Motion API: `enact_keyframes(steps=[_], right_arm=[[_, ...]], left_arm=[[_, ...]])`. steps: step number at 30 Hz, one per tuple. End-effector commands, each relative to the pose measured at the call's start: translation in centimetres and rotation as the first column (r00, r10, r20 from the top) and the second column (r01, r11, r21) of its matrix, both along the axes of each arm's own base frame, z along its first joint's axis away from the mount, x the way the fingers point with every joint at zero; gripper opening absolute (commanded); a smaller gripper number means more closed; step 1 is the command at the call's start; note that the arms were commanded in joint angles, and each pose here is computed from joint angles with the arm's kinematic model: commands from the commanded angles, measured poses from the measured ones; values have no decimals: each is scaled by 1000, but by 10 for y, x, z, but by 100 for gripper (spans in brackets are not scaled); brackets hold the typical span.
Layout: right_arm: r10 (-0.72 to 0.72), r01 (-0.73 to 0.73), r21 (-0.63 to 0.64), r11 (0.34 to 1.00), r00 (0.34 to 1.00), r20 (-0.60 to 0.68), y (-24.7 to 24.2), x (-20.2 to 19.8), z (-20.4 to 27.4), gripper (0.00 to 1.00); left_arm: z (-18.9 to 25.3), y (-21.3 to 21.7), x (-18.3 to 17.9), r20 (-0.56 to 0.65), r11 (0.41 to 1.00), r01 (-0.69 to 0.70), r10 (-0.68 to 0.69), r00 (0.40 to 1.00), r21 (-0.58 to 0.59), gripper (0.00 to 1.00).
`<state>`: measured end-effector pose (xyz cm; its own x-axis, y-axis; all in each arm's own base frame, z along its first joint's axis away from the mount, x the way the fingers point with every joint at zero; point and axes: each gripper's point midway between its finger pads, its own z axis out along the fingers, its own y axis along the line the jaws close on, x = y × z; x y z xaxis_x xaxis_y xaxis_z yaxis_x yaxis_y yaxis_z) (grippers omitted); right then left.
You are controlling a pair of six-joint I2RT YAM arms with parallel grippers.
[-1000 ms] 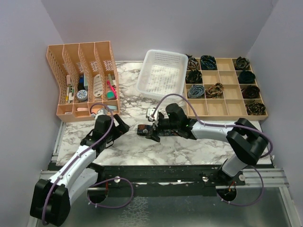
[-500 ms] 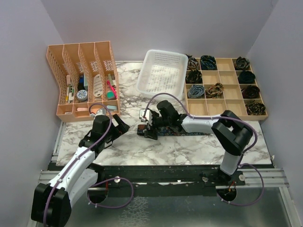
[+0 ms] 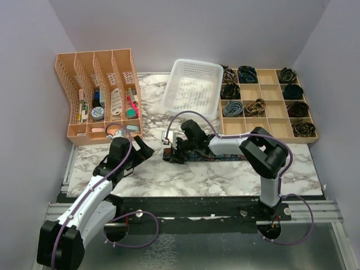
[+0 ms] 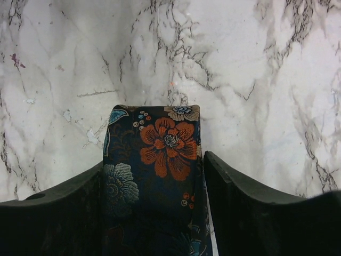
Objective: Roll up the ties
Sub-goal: Roll the tie at the center of the board.
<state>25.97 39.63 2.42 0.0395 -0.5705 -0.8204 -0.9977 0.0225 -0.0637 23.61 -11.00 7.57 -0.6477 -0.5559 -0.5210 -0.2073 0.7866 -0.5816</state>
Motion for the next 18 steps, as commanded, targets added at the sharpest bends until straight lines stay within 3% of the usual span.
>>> enact_keyframes(steps=[1, 6, 18], right_arm=[[10, -13, -62, 998, 998, -57, -13, -14, -25, 60], [17, -19, -21, 1000, 995, -100, -10, -26, -20, 46], [21, -22, -3, 1000, 993, -117, 23, -64, -21, 45]], left_arm=[[-3, 3, -4, -14, 1000, -2, 2, 1000, 7, 99], [-6, 5, -4, -15, 1000, -16, 16, 1000, 5, 99], [-10, 11, -7, -19, 997, -77, 77, 997, -8, 99]])
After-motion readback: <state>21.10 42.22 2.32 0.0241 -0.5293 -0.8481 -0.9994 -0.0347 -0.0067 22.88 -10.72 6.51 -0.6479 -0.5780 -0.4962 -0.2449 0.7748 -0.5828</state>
